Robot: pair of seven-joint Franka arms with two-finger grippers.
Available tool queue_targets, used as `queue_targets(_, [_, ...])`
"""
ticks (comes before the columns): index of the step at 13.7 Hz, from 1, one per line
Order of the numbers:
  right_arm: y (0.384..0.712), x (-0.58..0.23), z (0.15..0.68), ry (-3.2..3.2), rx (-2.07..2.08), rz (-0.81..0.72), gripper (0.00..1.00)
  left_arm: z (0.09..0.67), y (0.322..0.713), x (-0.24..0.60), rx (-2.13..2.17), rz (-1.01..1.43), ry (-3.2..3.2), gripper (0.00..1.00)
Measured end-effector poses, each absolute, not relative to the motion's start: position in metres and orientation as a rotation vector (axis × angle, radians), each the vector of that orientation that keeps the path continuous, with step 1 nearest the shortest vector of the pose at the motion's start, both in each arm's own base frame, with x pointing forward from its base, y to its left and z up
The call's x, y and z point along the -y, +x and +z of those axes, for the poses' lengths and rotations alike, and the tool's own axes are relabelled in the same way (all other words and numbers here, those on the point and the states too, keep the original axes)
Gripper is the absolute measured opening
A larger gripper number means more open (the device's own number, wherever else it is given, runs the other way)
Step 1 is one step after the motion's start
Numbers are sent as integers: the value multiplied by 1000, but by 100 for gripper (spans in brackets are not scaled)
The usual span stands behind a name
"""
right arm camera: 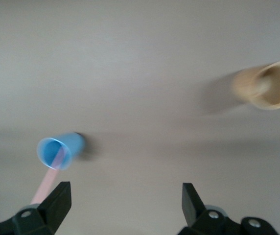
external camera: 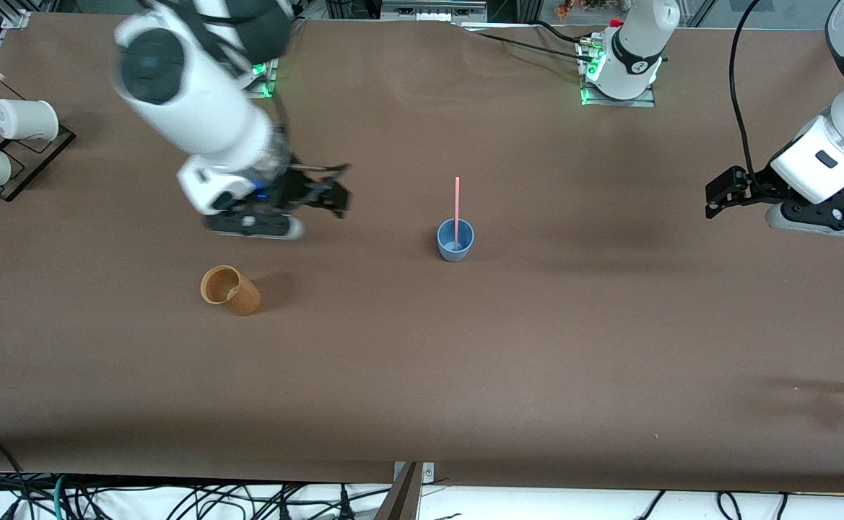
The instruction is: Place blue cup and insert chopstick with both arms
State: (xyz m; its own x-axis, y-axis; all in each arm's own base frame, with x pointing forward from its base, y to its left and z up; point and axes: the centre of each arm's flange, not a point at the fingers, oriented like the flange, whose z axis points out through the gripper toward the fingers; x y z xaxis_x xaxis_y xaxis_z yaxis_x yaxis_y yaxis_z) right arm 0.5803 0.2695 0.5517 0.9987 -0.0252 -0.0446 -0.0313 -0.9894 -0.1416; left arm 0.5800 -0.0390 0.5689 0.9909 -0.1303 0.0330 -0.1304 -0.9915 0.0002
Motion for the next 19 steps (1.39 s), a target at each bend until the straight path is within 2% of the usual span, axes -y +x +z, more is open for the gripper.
queue_targets(3, [581, -156, 593, -3025, 207, 53, 100, 569, 580, 39, 206, 51, 3132, 100])
queue_targets(6, [578, -96, 609, -3040, 333, 32, 100, 569, 580, 40, 207, 51, 3132, 100])
queue_targets(19, [572, -98, 607, -3057, 379, 43, 100, 569, 580, 40, 208, 51, 3132, 100])
